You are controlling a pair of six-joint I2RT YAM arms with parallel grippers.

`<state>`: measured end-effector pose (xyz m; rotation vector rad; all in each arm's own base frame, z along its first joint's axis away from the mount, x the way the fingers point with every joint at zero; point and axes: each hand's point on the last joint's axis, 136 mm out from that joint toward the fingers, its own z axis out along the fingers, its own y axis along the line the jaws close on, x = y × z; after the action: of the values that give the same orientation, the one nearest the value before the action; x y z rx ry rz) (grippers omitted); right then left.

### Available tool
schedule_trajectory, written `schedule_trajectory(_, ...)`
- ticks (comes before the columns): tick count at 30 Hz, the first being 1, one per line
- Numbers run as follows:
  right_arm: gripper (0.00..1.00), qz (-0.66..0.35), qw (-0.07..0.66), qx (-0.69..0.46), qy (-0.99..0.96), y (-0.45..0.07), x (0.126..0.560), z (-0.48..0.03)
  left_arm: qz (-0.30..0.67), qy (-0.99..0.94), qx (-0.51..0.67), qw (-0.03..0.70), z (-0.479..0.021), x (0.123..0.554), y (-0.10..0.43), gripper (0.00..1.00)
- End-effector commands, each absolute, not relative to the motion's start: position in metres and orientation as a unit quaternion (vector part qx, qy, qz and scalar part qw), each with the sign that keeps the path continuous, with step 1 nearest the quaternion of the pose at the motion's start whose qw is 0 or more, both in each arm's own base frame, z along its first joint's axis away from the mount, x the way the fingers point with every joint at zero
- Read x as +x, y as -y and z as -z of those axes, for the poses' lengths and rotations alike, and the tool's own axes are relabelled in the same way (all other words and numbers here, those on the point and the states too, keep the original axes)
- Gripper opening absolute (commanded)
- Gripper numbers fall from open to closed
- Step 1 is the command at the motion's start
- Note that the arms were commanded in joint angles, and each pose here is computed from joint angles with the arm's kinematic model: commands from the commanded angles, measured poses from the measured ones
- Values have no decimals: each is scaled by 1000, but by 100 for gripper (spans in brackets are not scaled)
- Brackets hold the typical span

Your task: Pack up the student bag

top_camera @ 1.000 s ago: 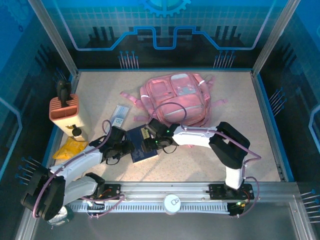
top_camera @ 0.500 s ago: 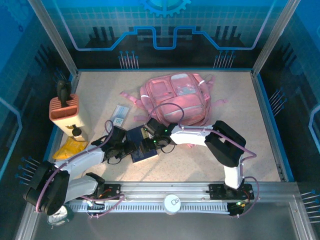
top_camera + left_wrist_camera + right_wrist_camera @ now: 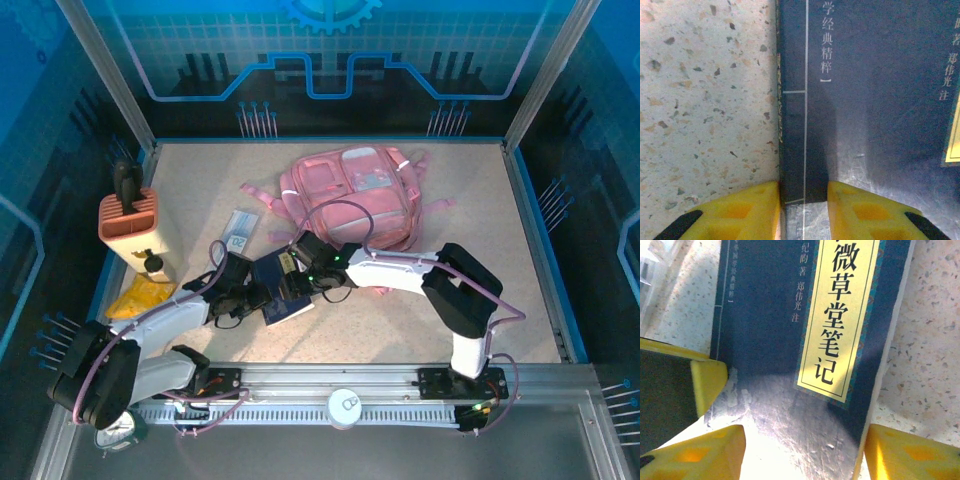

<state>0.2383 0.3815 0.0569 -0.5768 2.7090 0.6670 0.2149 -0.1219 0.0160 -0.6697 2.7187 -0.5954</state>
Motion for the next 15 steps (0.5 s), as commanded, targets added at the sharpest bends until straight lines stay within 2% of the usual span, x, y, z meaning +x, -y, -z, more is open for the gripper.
schedule_trajectory(1, 61, -267, 146, -213, -929, -392, 232, -72, 196, -944, -233, 124, -8, 209, 120, 31)
schedule_trajectory(15, 38, -271, 146, -204, -929, -388, 232, -78, 188, -945, -236, 125, -7, 209, 117, 32)
